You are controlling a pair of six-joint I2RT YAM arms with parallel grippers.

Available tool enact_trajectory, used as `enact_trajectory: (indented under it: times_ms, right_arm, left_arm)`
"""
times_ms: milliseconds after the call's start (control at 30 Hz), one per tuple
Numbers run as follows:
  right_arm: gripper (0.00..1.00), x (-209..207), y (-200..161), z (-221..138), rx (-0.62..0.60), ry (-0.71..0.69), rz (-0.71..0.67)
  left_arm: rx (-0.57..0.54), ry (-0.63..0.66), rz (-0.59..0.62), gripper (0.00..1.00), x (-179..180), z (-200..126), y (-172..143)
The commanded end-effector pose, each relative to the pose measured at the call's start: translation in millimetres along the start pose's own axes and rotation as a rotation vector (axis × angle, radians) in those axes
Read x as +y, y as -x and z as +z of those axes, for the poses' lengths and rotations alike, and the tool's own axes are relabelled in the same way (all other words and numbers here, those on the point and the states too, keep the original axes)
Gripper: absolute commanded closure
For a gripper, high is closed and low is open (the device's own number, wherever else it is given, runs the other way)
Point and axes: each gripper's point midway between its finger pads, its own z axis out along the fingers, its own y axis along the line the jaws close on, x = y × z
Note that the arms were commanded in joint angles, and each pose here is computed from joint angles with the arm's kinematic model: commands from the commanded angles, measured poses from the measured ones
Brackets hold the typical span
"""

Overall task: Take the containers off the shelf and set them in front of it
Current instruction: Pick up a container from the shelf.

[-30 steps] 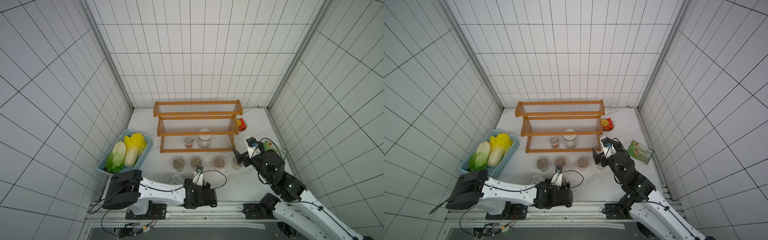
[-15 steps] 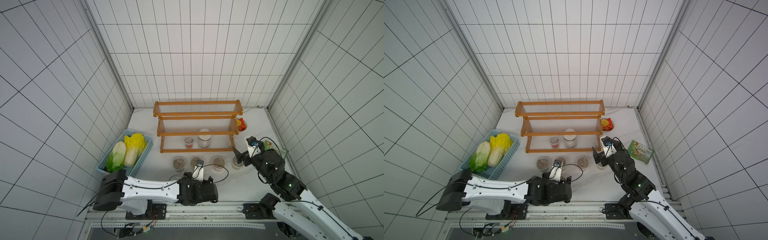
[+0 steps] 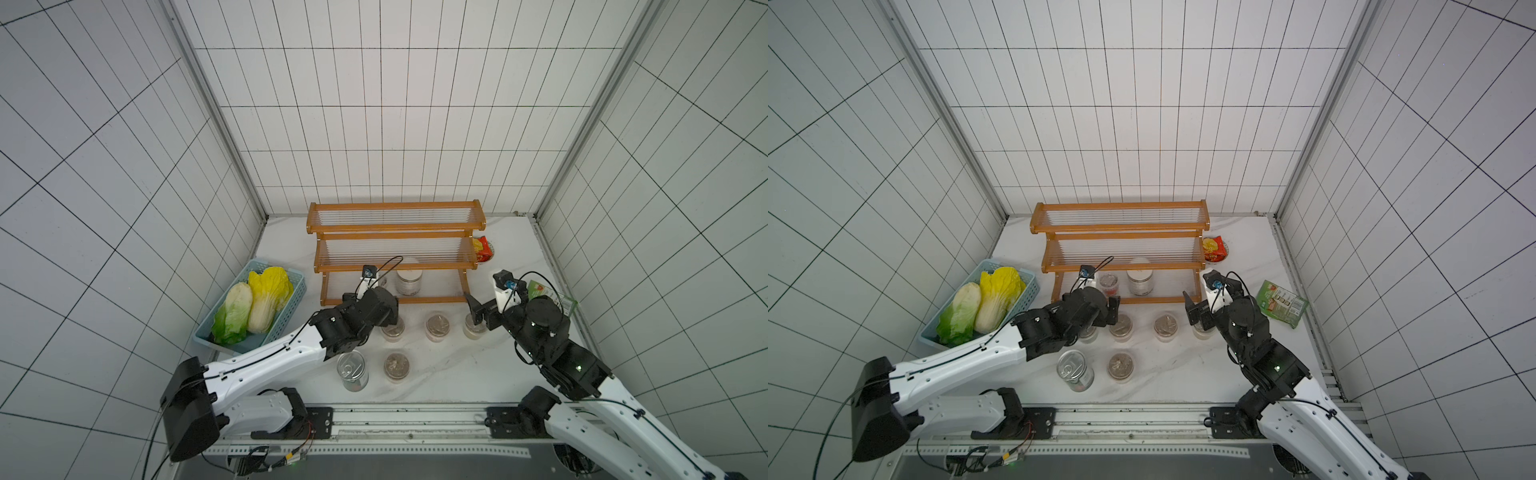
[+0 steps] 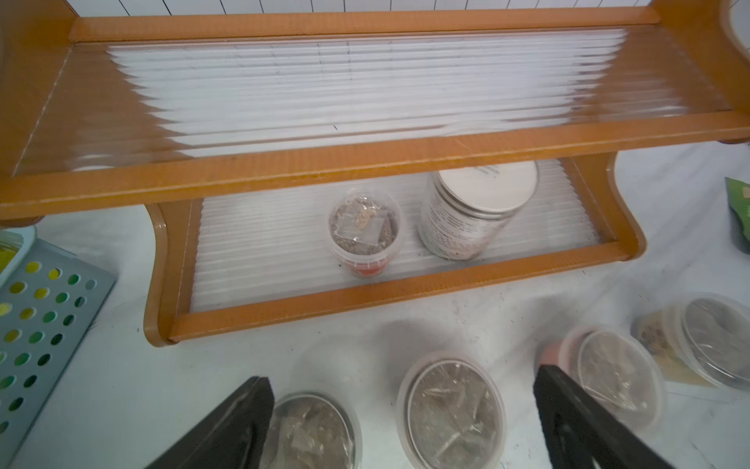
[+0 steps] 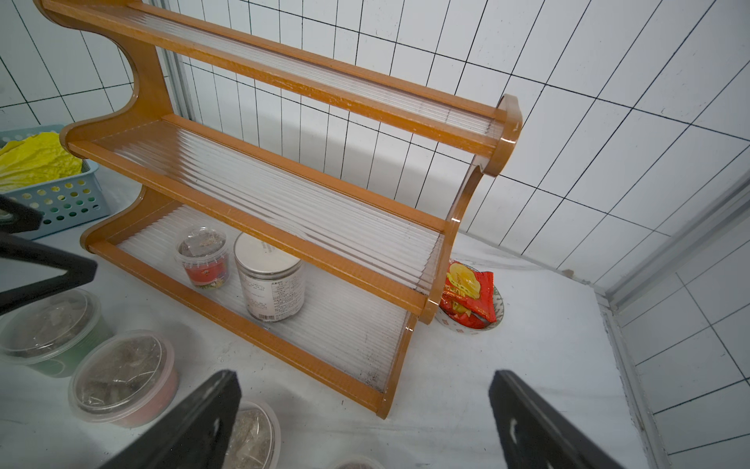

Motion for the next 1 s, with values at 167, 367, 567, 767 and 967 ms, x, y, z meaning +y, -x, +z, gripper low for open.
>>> enact_trajectory:
  times_ms: [167,367,567,767,967]
  right_arm:
    - [0.01,-4.8,24.9,-3.9,-0.065,-0.002,0.030]
    - [0.01,-6.1,24.7,-3.9,-0.067,-0.003,0.038]
    - [0.01,-6.4,24.0,-4.2,-0.067,-0.002,0.042]
    - [0.01,-9.6,23.4,-6.0,-0.069,-0.012,0.043]
    - [0.01,-11.1,21.0,-6.0,-0.063,-0.016,0.047]
  left_arm:
    - [0.077,-0.040,0.162,0.02,-6.2,72.4,-0.4]
    - [0.067,-0.004,0.143,0.02,-0.3,105.3,11.0]
    - [0.074,0.012,0.133,0.02,-0.9,129.4,12.6]
    - [0.087,0.026,0.121,0.02,2.7,144.6,12.4]
    - [0.096,0.029,0.111,0.06,6.9,153.8,11.0]
